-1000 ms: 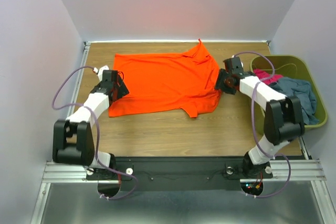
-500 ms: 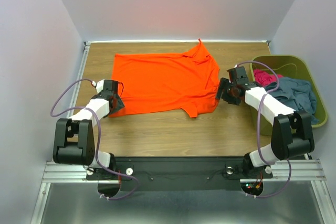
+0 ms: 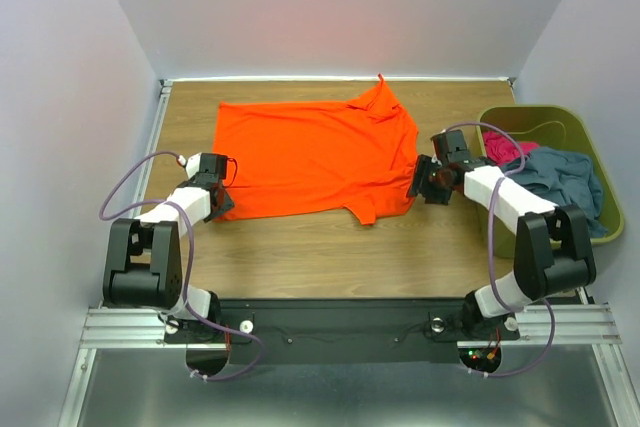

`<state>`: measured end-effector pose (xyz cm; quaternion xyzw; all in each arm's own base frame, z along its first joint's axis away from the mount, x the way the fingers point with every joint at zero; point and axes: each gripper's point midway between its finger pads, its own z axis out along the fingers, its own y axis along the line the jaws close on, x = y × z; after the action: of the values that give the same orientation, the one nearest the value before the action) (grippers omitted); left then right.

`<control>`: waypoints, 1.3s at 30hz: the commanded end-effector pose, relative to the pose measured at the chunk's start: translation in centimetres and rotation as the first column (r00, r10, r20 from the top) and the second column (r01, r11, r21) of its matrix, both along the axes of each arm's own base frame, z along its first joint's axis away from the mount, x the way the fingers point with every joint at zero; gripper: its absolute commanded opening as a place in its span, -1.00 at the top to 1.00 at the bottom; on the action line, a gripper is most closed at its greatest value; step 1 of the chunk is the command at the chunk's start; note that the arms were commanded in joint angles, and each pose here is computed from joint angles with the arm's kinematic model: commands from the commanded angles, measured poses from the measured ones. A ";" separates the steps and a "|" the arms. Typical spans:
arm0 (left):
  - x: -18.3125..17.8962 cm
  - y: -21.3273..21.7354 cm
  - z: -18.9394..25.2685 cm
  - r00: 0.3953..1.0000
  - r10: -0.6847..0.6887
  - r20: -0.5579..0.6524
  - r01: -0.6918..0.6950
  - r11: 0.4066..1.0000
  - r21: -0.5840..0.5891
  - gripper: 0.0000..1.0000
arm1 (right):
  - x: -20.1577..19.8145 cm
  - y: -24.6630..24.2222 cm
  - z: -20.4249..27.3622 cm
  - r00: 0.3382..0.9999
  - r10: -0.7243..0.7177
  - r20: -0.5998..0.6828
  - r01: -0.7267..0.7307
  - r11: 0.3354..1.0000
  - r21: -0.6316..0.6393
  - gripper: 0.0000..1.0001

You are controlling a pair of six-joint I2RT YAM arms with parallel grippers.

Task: Fold and stack the t-shirts
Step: Flatten the tshirt out

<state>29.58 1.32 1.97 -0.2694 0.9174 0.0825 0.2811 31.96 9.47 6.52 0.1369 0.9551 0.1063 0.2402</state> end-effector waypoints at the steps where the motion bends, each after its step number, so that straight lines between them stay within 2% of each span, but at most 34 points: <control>1: -1.3 0.4 -1.2 0.998 -0.009 -0.070 0.010 1.000 0.017 0.25 | -1.1 1.2 -1.3 0.998 0.031 -0.058 -0.027 0.997 0.067 -0.20; 3: -1.2 0.3 -1.1 0.998 -0.015 -0.065 0.016 1.000 0.018 0.38 | -1.5 1.6 -1.6 0.996 0.040 -0.074 -0.034 0.996 0.078 -0.19; 4: -1.1 0.3 -0.9 0.998 -0.019 -0.062 0.020 1.000 0.018 0.54 | -1.6 1.6 -2.0 0.996 0.040 -0.085 -0.034 0.996 0.077 -0.19; 6: -0.9 0.2 -0.8 0.998 -0.029 -0.057 0.030 0.999 0.015 0.70 | -1.8 2.0 -2.4 0.994 0.045 -0.102 -0.037 0.996 0.082 -0.19; 7: -0.8 0.2 -0.5 0.998 -0.032 -0.048 0.033 0.999 0.014 0.84 | -1.9 2.1 -2.8 0.992 0.048 -0.115 -0.039 0.996 0.083 -0.19; 23: 0.9 -0.7 2.0 0.993 -0.102 0.052 0.103 0.995 -0.008 0.90 | -3.3 6.8 -4.4 0.975 0.101 -0.196 -0.087 0.993 0.080 -0.12; 25: 1.0 -0.6 2.2 0.993 -0.100 0.059 0.101 0.995 -0.005 0.90 | -3.3 6.9 -4.8 0.974 0.094 -0.206 -0.080 0.994 0.074 0.05; 26: 1.1 -0.7 2.4 0.993 -0.103 0.065 0.103 0.995 -0.004 0.90 | -3.1 7.0 -4.6 0.975 0.091 -0.201 -0.078 0.994 0.071 0.25; 30: 1.3 -0.7 2.8 0.991 -0.107 0.080 0.107 0.994 -0.001 0.90 | -2.2 6.6 -3.1 0.982 0.084 -0.170 -0.080 0.996 0.036 0.86; 33: 1.4 -0.7 3.0 0.990 -0.109 0.088 0.109 0.994 -0.002 0.90 | -0.3 5.6 -0.4 0.991 0.071 -0.113 -0.077 0.996 -0.044 0.99; 37: 1.5 -0.7 3.1 0.990 -0.110 0.091 0.110 0.994 0.000 0.90 | 4.0 5.9 3.7 0.996 0.075 -0.046 -0.080 0.992 -0.101 0.99; 39: 1.4 -0.7 3.1 0.990 -0.110 0.088 0.110 0.994 0.000 0.90 | 5.7 5.9 4.2 0.997 0.067 -0.028 -0.070 0.990 -0.119 0.99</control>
<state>30.08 0.47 3.44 -0.2243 0.9257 0.0552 0.2997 34.95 16.00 8.49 0.1001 0.9704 0.0911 0.2002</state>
